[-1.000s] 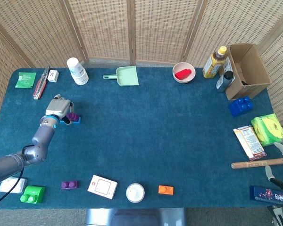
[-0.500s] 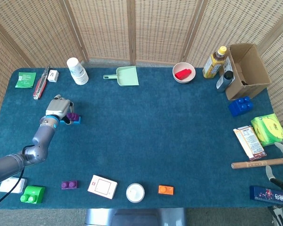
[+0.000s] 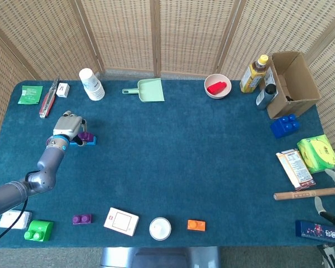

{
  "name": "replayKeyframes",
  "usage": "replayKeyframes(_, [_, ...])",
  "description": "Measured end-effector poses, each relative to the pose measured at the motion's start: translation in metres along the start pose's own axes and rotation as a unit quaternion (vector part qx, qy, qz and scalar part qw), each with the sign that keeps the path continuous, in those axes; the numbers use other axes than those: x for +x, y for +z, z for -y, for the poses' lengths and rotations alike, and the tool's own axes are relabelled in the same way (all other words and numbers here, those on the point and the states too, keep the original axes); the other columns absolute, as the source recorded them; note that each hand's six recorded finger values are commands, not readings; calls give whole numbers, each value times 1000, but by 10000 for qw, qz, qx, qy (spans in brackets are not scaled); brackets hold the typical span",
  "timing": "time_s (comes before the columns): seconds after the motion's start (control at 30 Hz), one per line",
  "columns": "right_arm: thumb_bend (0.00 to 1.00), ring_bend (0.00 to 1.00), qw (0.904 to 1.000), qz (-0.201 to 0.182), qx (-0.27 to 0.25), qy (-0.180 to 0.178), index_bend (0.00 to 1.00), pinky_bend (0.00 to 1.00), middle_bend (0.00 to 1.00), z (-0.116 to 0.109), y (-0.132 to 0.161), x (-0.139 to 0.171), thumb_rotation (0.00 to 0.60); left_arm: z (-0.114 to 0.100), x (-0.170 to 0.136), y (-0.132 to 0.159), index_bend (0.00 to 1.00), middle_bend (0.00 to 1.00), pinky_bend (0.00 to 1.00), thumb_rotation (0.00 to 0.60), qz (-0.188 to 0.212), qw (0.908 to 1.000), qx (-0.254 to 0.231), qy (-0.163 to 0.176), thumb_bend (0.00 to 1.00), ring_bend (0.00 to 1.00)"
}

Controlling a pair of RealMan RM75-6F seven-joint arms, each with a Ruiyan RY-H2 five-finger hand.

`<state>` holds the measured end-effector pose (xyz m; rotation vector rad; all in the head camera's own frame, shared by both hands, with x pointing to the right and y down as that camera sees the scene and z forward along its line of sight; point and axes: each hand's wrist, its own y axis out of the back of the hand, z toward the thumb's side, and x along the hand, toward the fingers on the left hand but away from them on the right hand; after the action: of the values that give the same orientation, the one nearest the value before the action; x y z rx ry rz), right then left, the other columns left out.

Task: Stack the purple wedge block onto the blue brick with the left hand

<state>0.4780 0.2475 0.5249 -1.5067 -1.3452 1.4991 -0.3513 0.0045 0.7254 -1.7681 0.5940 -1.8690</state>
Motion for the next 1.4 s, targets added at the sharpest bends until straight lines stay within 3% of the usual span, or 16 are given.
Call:
replayKeyframes(0.2, [371,0,10000,12,3,10,151,38,91,0,0,0,588,4,2,1,543,302,0,600,-5,10000,12,-75,302,159])
replayKeyframes(0.77, [372,0,10000,1,-4,-3,151,41,90,-1,0,1,589,1,0,-2,262,188,0,600,-28,10000,26,-49,302,80])
replayKeyframes(1.17, [372,0,10000,-14,-12,-8,151,41,90,0,1,1,585,0,-5,1,484,221,0,600,120,9999,61,5,303,81])
replayKeyframes(1.4, [372,0,10000,-11,-15,-23,150,42,90,-1,1,2,587,-2,-7,-3,512,237,0,600,142,9999,-42,68,303,88])
